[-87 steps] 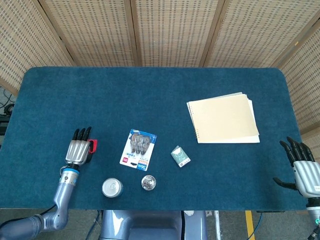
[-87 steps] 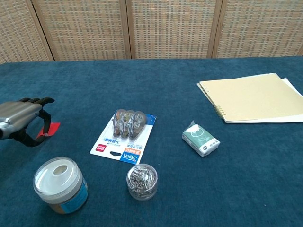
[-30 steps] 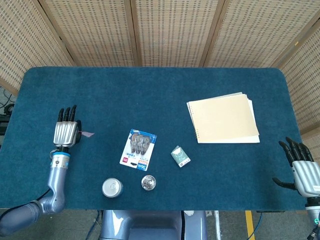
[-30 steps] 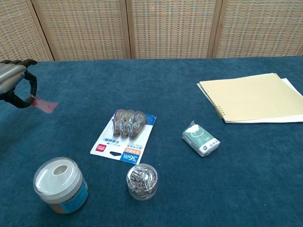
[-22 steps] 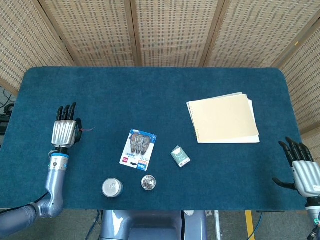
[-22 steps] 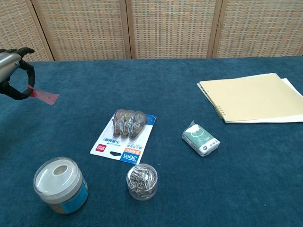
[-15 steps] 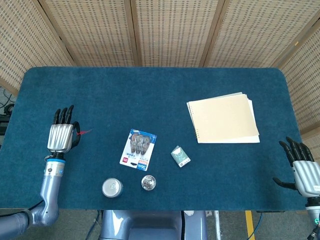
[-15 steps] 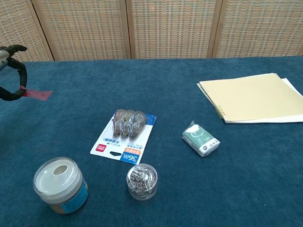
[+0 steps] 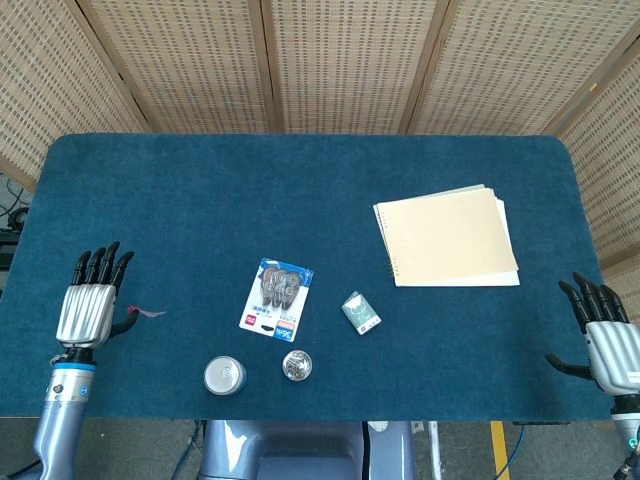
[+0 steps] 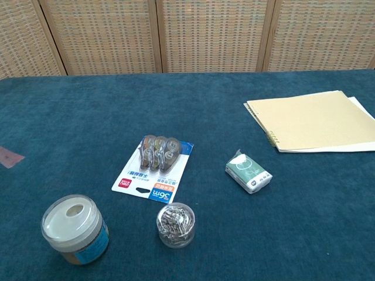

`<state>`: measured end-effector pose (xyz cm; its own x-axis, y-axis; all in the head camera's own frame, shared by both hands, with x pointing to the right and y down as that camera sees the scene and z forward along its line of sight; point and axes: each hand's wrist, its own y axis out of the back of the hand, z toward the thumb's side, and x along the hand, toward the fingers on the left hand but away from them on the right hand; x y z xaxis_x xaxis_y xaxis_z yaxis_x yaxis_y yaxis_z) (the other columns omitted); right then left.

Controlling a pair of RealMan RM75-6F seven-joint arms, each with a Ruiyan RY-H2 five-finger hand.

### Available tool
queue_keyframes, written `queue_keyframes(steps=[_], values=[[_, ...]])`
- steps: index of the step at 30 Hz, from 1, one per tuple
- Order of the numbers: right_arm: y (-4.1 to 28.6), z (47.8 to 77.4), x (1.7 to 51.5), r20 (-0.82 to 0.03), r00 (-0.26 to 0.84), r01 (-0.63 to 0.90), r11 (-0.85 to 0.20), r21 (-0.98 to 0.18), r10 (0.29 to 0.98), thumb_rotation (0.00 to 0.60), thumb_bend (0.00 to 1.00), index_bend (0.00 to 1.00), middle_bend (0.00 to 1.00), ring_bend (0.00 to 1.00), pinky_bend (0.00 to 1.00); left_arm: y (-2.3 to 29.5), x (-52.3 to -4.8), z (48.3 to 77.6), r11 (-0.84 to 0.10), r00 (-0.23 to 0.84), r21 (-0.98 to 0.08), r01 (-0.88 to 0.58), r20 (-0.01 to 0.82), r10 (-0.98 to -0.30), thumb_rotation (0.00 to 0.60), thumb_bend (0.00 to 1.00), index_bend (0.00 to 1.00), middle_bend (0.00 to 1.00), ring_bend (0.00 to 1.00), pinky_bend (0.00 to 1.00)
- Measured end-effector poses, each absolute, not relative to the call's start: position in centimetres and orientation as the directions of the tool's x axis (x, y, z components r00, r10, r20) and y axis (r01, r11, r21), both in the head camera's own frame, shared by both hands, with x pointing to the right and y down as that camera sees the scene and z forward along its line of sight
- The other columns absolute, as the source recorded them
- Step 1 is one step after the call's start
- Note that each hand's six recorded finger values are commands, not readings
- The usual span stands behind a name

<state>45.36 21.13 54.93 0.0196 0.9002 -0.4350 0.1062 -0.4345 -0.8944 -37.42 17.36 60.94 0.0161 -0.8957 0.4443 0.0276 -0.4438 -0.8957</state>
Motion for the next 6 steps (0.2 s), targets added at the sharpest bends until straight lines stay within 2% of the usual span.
queue_keyframes(steps=[6], values=[[21.1, 54.9, 45.3, -0.431, 0.017, 0.109, -0.431, -0.896, 0.902, 0.6, 0.05, 0.0, 0.0, 0.0, 0.0, 18.9, -37.7, 60.5, -0.448, 0.029, -0.893, 0.043, 0.45, -0.893, 0.6, 0.21, 0.0, 0.0, 0.0, 0.0]])
